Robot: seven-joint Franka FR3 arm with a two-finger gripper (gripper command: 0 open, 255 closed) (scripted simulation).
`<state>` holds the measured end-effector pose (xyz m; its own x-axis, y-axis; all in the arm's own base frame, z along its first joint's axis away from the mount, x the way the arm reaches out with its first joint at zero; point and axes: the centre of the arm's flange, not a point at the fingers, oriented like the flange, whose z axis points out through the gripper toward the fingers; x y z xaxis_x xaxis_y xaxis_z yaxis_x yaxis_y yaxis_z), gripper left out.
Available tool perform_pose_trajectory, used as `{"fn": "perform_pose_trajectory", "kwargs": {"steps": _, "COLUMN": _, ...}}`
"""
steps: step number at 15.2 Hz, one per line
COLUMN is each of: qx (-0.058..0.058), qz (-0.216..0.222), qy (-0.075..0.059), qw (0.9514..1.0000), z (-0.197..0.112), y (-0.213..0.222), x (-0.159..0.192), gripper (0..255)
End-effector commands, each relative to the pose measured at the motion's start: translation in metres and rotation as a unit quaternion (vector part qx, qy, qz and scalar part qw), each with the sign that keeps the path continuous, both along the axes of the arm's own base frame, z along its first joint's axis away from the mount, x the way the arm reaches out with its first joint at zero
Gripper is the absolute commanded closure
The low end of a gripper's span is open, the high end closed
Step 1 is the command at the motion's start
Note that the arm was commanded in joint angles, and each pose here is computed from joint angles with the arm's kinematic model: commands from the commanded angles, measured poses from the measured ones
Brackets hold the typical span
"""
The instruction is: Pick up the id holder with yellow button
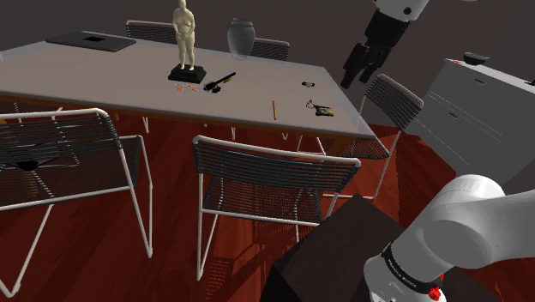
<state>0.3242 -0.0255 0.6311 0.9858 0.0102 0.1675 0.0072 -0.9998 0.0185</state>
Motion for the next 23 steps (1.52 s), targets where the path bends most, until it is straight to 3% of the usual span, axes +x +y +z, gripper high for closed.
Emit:
{"fn": "perform_pose_trajectory", "kwargs": {"steps": 1, "qx": 0.000, "qz": 0.000, "qy": 0.000, "qw": 1.0000, "z": 0.000, "y": 0.000, "x": 0.000, "gripper": 0}}
{"fn": "perform_pose_trajectory", "kwargs": {"steps": 23, "qx": -0.051, "qz": 0.094, "qy": -0.011, "qw": 0.9942, "z": -0.137, "y": -0.170, "x": 0.178, "gripper": 0}}
